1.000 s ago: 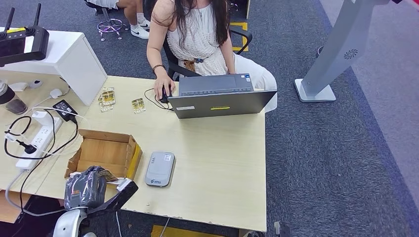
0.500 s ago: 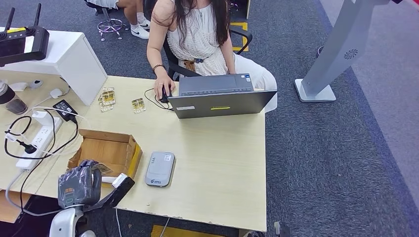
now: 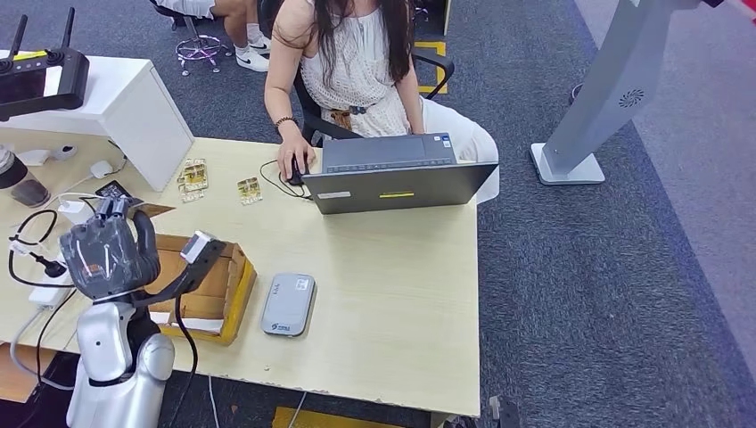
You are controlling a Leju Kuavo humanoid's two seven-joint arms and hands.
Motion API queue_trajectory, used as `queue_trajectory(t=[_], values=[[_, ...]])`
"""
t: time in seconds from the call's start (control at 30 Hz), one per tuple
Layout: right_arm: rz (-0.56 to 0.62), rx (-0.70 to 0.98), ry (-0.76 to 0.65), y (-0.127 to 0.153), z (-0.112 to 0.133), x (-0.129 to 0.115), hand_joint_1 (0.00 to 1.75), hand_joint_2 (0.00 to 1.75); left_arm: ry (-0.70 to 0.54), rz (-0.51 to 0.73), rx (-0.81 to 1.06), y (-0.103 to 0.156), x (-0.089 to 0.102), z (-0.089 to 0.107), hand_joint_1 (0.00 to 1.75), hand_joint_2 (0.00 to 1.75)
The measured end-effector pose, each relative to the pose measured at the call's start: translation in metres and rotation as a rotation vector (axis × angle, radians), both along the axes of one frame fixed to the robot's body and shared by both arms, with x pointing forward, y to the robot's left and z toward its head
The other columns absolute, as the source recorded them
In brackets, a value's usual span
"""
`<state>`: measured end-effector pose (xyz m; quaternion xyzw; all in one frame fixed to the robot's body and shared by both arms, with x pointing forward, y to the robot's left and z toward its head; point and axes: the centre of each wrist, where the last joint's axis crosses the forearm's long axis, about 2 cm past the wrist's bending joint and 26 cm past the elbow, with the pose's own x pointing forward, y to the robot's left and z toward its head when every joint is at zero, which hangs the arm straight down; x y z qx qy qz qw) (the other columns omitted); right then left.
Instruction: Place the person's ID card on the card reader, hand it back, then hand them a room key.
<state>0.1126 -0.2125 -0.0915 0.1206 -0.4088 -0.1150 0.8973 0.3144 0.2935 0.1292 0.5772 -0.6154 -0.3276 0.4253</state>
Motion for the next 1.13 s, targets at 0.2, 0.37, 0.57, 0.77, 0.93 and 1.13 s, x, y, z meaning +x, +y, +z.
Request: queue_trajectory(t=[0.2, 0.37, 0.57, 0.77, 0.93, 1.13], values=[[0.009, -0.001, -0.001, 0.001, 0.0, 0.001, 0.0, 1.75, -0.07, 0.017, 0.054, 0.004, 0.044, 0.033, 1.75, 1.75], [0.012, 0.001, 0.003, 0.001, 0.0, 0.001, 0.0, 1.75, -0.054, 0.065, 0.096, 0.011, 0.065, 0.042, 1.75, 1.75], [0.019, 0.001, 0.005, 0.001, 0.0, 0.002, 0.0, 1.75, -0.018, 0.096, 0.114, 0.023, 0.084, 0.045, 1.75, 1.75], [0.022, 0.002, 0.006, 0.001, 0.0, 0.002, 0.0, 1.75, 0.014, 0.097, 0.113, 0.023, 0.087, 0.039, 0.87, 1.75], [0.018, 0.003, 0.006, 0.001, 0.0, 0.002, 0.0, 1.75, 0.033, 0.087, 0.114, 0.023, 0.086, 0.034, 0.0, 1.75], [0.01, 0.006, 0.006, 0.001, 0.0, 0.001, 0.0, 1.75, 0.032, 0.054, 0.117, 0.022, 0.083, 0.03, 0.0, 1.75]])
